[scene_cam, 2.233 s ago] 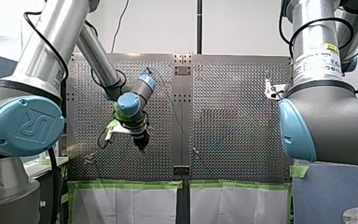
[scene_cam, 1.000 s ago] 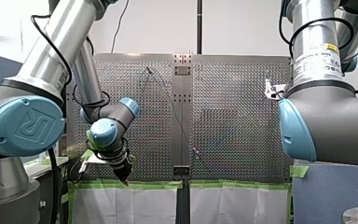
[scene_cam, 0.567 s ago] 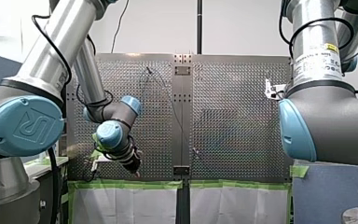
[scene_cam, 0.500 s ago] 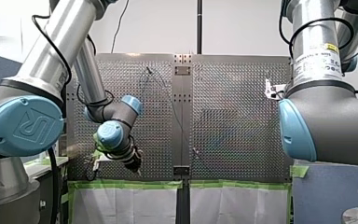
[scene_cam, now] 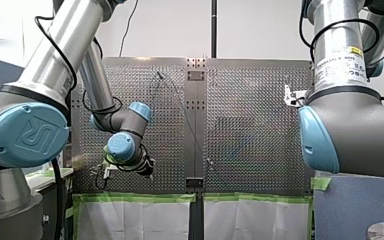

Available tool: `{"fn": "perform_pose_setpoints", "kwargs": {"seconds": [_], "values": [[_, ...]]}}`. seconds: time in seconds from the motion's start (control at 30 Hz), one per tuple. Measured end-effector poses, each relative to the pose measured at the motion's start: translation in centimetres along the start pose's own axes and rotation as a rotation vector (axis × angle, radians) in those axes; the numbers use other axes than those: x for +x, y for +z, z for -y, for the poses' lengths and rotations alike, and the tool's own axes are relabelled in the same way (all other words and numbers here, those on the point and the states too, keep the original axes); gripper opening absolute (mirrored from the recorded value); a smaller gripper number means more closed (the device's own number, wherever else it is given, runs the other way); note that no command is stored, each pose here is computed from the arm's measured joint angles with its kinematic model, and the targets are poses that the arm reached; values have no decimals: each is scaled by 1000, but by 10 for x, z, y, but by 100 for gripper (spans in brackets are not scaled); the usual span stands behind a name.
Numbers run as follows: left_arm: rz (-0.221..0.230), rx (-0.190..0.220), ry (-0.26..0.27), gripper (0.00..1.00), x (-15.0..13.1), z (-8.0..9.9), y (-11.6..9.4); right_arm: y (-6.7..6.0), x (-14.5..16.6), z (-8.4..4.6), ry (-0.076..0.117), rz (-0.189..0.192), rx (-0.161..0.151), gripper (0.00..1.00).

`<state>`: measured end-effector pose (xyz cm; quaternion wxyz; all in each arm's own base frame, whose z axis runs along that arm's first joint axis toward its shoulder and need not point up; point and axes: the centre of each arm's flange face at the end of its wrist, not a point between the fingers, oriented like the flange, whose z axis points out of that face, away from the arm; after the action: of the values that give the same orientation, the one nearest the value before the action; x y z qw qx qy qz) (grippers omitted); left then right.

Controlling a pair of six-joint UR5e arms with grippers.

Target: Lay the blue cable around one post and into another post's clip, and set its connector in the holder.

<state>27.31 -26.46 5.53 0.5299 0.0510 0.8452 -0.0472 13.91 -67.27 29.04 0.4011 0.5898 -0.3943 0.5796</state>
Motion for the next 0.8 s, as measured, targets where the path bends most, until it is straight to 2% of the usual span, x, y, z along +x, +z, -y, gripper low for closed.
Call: {"fn": "perform_pose_setpoints", "kwargs": {"seconds": [0.47,0.8], "values": [[108,10,79,100,-11,5,11,0,0,0,0,0,0,87],[183,-23,127,100,-19,4,17,0,0,0,0,0,0,87]]}}
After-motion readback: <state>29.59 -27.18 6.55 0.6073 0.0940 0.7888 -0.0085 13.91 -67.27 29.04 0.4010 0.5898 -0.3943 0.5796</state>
